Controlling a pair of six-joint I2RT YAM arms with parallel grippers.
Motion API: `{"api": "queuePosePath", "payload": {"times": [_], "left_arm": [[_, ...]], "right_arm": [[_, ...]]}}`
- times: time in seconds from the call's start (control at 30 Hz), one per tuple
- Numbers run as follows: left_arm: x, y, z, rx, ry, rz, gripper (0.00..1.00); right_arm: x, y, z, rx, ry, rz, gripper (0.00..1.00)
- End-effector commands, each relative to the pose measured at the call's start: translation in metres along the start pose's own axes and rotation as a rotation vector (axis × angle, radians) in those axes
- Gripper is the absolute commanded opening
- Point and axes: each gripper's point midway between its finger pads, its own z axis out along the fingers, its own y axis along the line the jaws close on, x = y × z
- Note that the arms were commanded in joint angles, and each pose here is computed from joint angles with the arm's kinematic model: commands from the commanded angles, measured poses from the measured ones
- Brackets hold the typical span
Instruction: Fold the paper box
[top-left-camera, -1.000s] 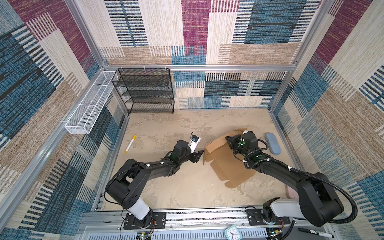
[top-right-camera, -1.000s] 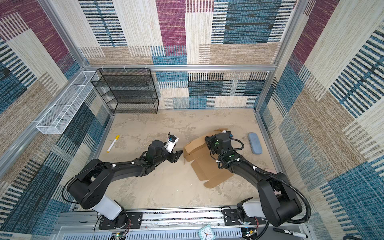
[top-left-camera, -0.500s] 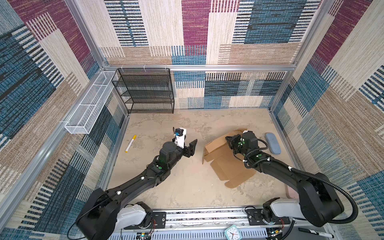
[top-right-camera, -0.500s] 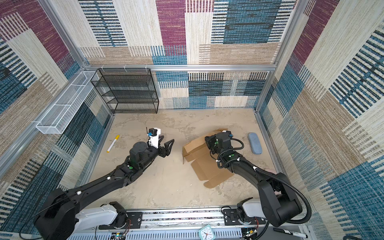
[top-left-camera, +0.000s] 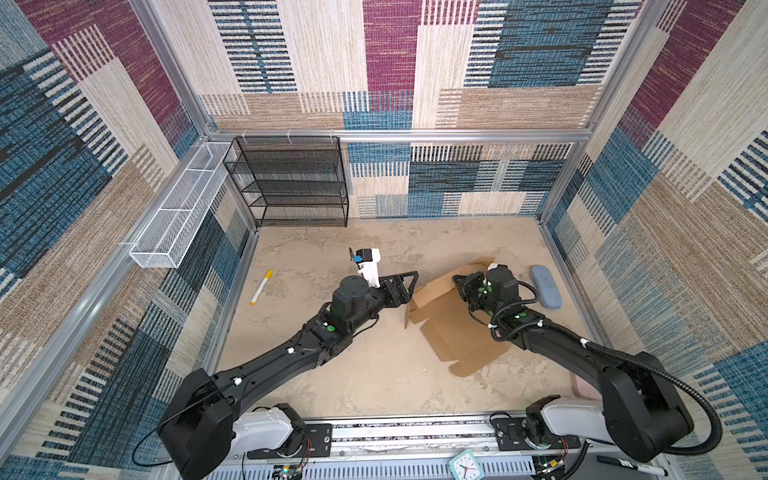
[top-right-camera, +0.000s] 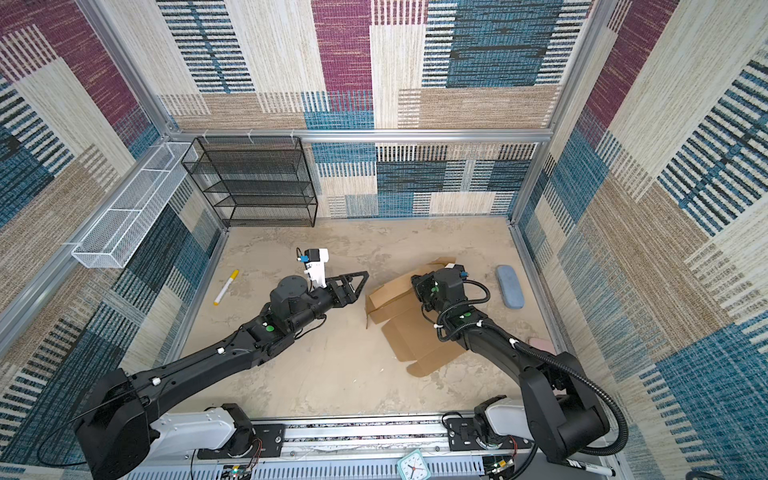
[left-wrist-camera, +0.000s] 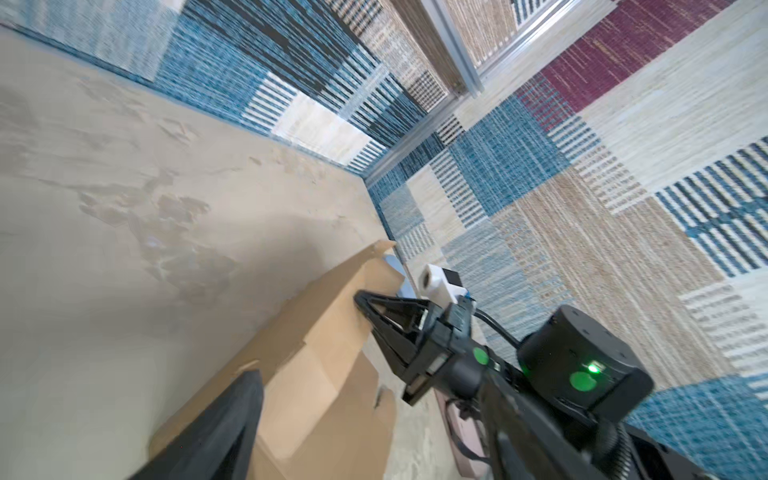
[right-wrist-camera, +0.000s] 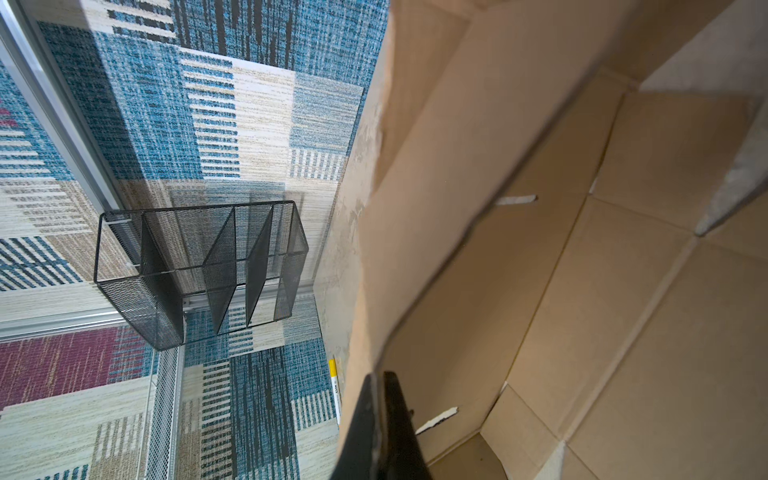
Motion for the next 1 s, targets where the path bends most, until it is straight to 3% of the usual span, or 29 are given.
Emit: {"api": "queuePosePath", "payload": {"times": [0.0, 0.4, 0.7, 0.97], "left_arm": [[0.001, -0.028, 0.004, 0.104, -0.022, -0.106, 0.85], [0.027, -0.04, 0.021, 0.138, -0.043, -0.151, 0.84], [0.041, -0.011, 0.033, 0.017, -0.041, -0.011, 0.84], [0.05, 0.003, 0.043, -0.011, -0.036, 0.09, 0.85]], "right_arm": [[0.01, -0.032, 0.004, 0.106, 0.039, 0.009, 0.0], [0.013, -0.034, 0.009, 0.097, 0.058, 0.018, 0.0], [0.009, -0.033, 0.004, 0.124, 0.041, -0.001, 0.0], [0.012, -0.033, 0.004, 0.071, 0.046, -0.004, 0.01]]}}
